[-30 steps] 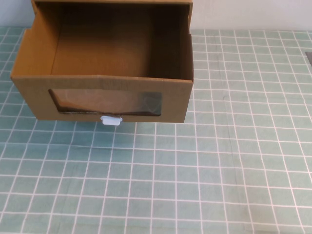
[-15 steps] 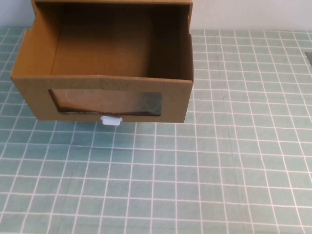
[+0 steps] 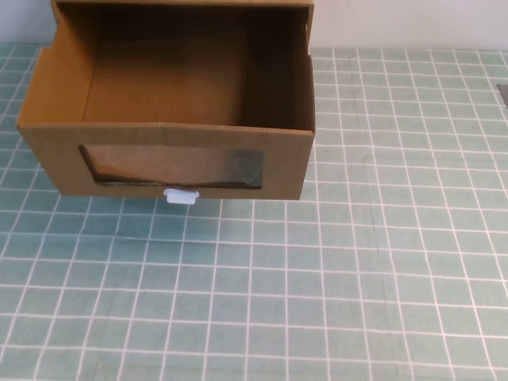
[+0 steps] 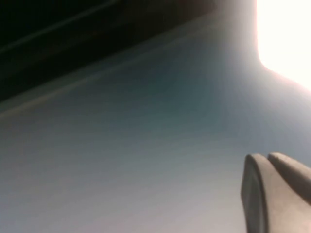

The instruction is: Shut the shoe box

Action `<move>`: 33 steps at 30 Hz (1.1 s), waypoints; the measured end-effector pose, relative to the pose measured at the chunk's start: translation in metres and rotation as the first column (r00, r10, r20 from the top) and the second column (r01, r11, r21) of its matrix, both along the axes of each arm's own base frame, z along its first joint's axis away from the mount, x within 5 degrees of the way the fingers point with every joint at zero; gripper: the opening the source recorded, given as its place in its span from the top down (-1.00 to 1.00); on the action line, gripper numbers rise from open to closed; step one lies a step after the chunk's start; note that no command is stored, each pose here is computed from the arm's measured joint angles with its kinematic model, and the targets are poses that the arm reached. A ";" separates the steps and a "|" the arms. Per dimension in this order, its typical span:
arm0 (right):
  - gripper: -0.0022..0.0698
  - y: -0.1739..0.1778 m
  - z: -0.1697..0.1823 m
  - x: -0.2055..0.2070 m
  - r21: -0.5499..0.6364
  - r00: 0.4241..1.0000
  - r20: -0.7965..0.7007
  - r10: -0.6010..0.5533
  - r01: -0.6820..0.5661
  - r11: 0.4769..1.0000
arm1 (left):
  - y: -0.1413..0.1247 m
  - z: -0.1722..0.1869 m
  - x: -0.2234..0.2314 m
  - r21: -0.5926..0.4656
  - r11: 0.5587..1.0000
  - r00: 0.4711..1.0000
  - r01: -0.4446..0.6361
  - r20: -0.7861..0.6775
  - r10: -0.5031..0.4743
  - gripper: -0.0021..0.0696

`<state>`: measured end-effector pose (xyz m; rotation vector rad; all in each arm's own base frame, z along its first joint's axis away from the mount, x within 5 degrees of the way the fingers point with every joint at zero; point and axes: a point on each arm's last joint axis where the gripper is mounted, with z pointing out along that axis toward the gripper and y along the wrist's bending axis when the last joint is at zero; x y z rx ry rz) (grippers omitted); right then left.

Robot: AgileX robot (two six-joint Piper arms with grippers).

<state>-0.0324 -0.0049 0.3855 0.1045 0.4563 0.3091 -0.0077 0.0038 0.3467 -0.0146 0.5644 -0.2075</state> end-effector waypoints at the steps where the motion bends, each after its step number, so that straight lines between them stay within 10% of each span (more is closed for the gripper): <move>1: 0.98 -0.001 0.015 -0.006 0.009 1.000 0.018 0.009 -0.010 1.000 | 0.001 0.012 -0.005 0.002 1.000 1.000 -0.008 0.022 0.008 0.96; 11: 0.98 0.004 0.131 0.028 0.025 0.945 -0.312 0.093 -0.089 0.996 | -0.003 0.128 0.011 0.038 0.999 0.977 0.020 -0.215 -0.011 0.96; 22: 0.98 0.011 0.116 0.179 -0.122 0.380 -0.922 -0.078 -0.091 0.988 | -0.023 0.161 0.128 0.098 0.989 0.658 0.106 -0.753 0.004 0.96; 29: 0.98 0.037 0.090 0.224 -0.023 0.210 -0.977 0.036 -0.269 0.963 | -0.035 0.129 0.203 0.042 0.989 0.492 0.142 -0.870 -0.033 0.96; 33: 0.98 0.066 0.071 0.241 -0.188 0.174 -0.978 -0.116 -0.489 0.852 | -0.044 0.114 0.245 0.006 0.985 0.385 0.173 -0.921 -0.062 0.96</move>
